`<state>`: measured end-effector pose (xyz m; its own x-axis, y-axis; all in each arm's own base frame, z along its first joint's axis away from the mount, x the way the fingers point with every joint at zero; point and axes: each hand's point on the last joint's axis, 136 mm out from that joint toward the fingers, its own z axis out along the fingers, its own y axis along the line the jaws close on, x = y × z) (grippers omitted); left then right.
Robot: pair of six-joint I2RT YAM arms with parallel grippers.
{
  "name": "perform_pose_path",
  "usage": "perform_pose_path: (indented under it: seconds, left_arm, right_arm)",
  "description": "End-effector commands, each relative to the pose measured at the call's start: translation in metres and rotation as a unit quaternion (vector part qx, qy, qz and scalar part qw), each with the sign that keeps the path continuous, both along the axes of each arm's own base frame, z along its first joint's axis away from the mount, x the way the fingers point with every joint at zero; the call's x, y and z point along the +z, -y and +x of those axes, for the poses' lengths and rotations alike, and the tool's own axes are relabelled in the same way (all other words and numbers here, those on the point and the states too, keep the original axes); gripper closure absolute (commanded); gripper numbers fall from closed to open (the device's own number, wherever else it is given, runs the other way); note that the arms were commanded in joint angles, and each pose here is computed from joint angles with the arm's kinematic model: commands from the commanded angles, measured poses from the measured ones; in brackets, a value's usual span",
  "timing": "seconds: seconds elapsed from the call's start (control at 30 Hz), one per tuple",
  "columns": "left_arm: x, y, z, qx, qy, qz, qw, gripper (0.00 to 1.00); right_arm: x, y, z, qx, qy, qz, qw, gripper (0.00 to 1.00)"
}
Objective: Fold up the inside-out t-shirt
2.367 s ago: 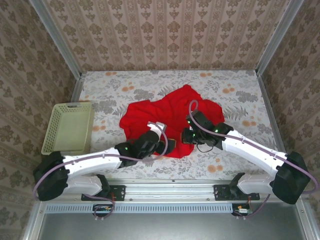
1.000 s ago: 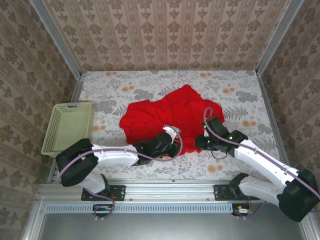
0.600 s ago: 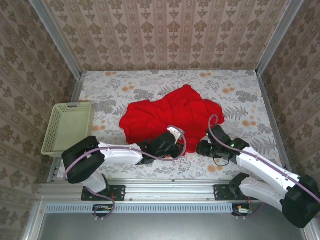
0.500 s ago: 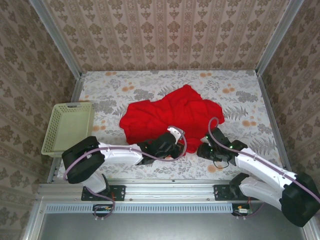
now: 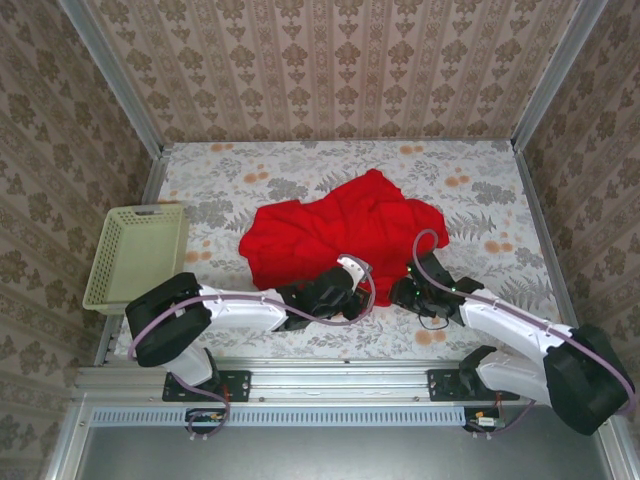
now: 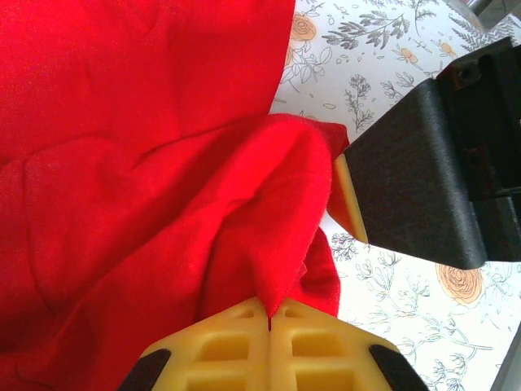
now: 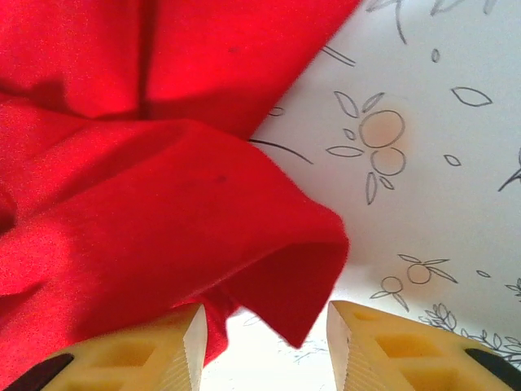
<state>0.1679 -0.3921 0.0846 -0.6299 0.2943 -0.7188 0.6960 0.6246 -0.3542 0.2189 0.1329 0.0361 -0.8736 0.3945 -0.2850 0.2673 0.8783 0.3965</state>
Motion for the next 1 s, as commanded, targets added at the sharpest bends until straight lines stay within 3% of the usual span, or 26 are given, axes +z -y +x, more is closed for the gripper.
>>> perform_pose_path:
  seconds: [0.0, 0.1, 0.2, 0.37, 0.67, 0.97]
  left_arm:
    - [0.005, 0.010, -0.002, -0.017, 0.009, 0.001, 1.000, 0.93]
    - [0.002, 0.007, -0.002, -0.013, 0.009, 0.007, 1.000, 0.91]
    - [-0.001, 0.002, 0.001, -0.006, 0.005, 0.006, 1.000, 0.86]
    - [-0.009, -0.016, 0.017, 0.025, -0.006, 0.004, 1.000, 0.61]
    - [-0.049, -0.033, 0.035, 0.058, -0.042, 0.052, 0.996, 0.46]
    - [-0.050, -0.030, 0.027, 0.036, -0.040, 0.051, 0.997, 0.29]
  right_arm:
    - [0.004, 0.002, 0.012, -0.019, 0.016, -0.005, 1.000, 0.57]
    - [0.006, 0.006, 0.013, -0.018, 0.019, -0.019, 0.999, 0.66]
    - [0.010, 0.017, 0.012, -0.018, 0.022, -0.050, 0.998, 0.82]
    - [0.023, 0.046, 0.006, -0.026, 0.030, -0.114, 0.993, 1.00]
    - [0.039, 0.076, -0.009, -0.058, 0.028, -0.112, 0.992, 1.00]
    - [0.029, 0.086, 0.013, -0.090, 0.002, -0.033, 0.995, 1.00]
